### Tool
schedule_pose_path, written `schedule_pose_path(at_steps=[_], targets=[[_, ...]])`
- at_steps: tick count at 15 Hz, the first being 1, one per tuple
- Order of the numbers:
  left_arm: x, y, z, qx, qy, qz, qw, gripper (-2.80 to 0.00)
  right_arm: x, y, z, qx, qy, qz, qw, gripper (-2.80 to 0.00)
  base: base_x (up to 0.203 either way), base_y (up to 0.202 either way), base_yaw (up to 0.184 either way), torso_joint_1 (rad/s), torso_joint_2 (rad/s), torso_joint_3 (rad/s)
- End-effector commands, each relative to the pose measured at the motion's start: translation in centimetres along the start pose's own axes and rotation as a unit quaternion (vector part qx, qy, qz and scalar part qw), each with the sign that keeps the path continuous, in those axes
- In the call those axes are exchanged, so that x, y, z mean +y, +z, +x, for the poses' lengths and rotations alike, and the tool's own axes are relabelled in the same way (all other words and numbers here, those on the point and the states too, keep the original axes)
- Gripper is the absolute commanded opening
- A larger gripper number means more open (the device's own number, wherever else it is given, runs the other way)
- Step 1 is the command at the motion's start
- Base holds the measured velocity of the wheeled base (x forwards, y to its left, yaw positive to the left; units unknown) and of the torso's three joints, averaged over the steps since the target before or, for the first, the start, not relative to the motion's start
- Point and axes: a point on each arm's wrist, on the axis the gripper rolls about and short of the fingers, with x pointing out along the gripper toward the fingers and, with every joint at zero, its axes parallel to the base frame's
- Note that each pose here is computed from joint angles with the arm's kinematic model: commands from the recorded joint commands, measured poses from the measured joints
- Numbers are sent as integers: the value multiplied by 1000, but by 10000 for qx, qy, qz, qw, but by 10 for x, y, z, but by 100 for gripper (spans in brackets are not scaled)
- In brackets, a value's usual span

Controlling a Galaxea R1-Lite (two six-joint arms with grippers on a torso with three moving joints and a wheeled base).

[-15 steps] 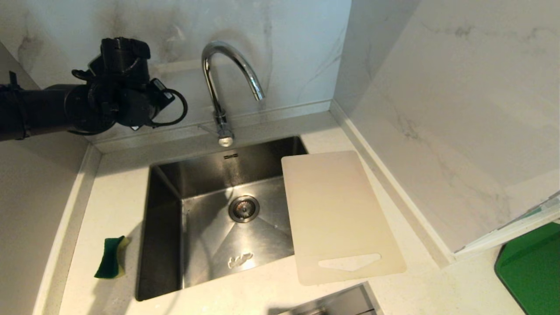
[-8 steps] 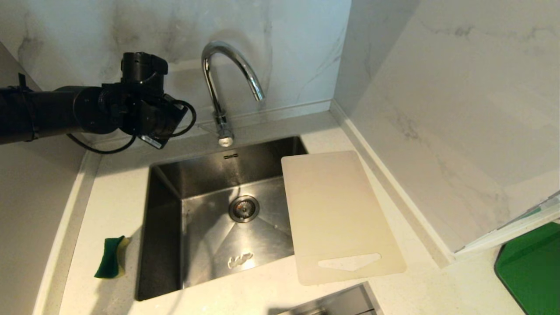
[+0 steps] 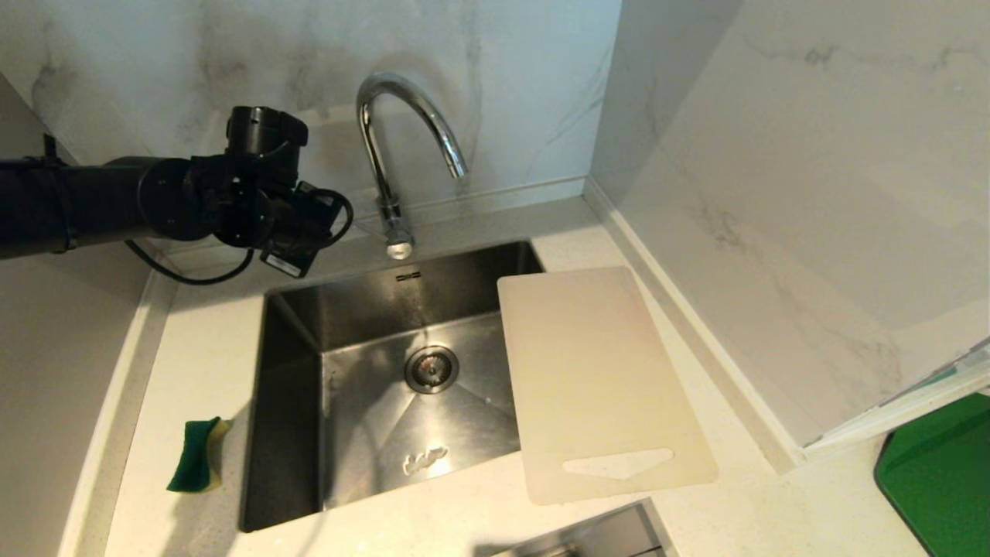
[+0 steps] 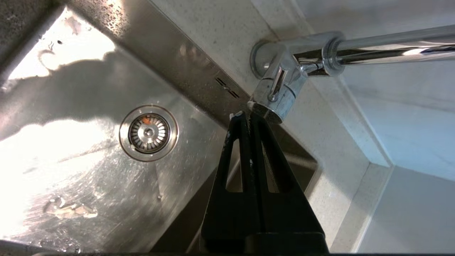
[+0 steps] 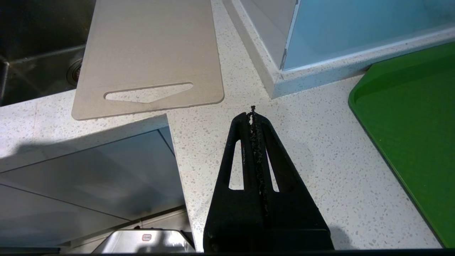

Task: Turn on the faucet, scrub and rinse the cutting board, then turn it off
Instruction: Turn on the tap

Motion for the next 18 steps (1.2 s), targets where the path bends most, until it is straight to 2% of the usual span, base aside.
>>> schedule_pose_path(at_steps=[1, 5, 10, 16, 17, 18], targets=[[-1, -2, -1, -39, -32, -103, 9999, -280, 0, 0, 0, 9, -5, 3, 10000, -280, 0, 0, 0, 0, 0, 0], [-1, -10, 2, 13, -22, -69, 10000, -280, 0, 0, 0, 6, 2, 3, 10000, -280, 0, 0, 0, 0, 0, 0], [-6, -13, 4, -48, -253, -174, 9995, -280, 0, 0, 0, 12, 2, 3, 10000, -280, 0, 0, 0, 0, 0, 0], [-5, -24, 8, 1, -245, -124, 9996, -280, 0, 0, 0, 5, -1, 3, 10000, -280, 0, 0, 0, 0, 0, 0], [-7, -24, 8, -27, -312, -161, 9994, 0, 0, 0, 0, 12, 2, 3, 10000, -280, 0, 0, 0, 0, 0, 0], [-9, -23, 6, -79, -367, -194, 9991, 0, 0, 0, 0, 12, 2, 3, 10000, -280, 0, 0, 0, 0, 0, 0]])
